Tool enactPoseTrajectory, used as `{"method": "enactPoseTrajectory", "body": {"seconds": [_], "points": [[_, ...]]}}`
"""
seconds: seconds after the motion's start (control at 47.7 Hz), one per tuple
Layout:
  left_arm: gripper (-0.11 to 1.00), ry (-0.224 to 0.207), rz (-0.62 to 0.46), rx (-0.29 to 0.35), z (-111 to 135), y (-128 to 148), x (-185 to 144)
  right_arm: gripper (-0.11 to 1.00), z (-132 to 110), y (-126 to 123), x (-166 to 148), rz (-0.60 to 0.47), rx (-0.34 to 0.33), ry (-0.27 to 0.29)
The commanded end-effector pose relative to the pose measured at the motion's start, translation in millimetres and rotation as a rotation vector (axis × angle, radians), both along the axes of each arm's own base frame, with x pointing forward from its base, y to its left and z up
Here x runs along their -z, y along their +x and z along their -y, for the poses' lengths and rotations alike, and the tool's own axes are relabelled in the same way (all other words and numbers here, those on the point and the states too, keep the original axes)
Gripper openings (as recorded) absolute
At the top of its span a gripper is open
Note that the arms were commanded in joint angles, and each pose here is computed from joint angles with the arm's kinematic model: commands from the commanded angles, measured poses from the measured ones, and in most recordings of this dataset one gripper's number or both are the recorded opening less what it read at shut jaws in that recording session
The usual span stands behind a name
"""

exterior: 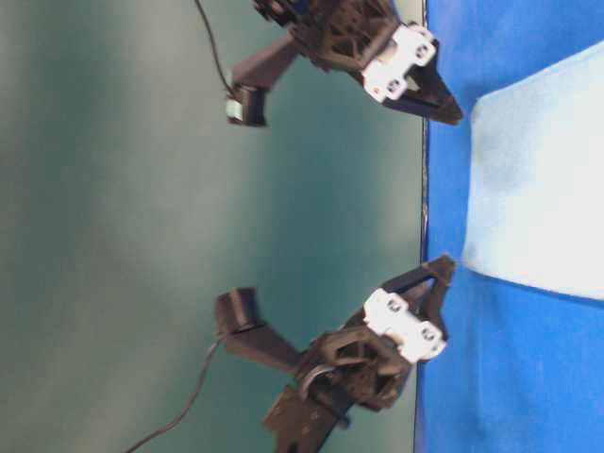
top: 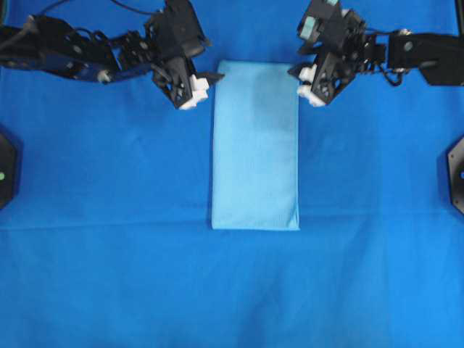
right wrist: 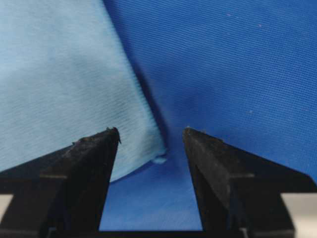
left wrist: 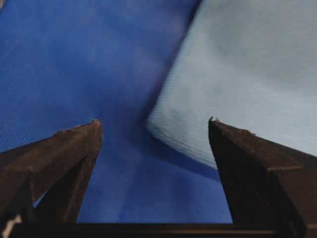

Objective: Fold the light blue towel.
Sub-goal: 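Move both grippers to the far corners of the towel strip and pinch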

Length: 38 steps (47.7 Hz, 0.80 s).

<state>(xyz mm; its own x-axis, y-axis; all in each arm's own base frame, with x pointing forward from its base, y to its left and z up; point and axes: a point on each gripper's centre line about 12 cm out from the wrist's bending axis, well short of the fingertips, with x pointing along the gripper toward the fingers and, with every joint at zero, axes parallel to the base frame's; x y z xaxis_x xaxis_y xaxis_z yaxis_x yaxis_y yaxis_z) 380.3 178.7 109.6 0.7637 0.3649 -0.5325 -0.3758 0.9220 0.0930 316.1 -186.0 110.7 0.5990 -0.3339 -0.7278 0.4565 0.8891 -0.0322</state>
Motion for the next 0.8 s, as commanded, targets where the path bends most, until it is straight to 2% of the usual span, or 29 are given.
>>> {"method": "enactPoseTrajectory", "body": {"seconds": [0.0, 0.168, 0.398, 0.482, 0.649, 0.733, 0.775], "points": [[0.82, 0.015, 0.027, -0.018, -11, 5, -3, 0.59, 9, 8, -3, 0.017, 0.001, -0.013], [0.82, 0.004, 0.005, -0.032, -17, 4, 14, 0.59, 14, 10, 12, -0.012, 0.008, 0.004], [0.79, -0.001, -0.012, -0.03, -17, 3, 20, 0.57, 14, 10, 20, -0.028, 0.007, 0.015], [0.67, 0.009, -0.02, -0.022, -17, 3, 21, 0.5, 10, 9, 21, -0.039, 0.003, 0.017], [0.21, 0.032, -0.035, -0.004, -17, 3, 21, 0.06, 5, 5, 24, -0.05, -0.003, 0.024], [0.03, 0.031, -0.04, -0.003, -17, 3, 21, 0.04, 4, 3, 24, -0.05, 0.001, 0.029], [0.02, 0.03, -0.042, -0.003, -17, 3, 21, 0.04, 4, 3, 23, -0.049, 0.003, 0.029]]}}
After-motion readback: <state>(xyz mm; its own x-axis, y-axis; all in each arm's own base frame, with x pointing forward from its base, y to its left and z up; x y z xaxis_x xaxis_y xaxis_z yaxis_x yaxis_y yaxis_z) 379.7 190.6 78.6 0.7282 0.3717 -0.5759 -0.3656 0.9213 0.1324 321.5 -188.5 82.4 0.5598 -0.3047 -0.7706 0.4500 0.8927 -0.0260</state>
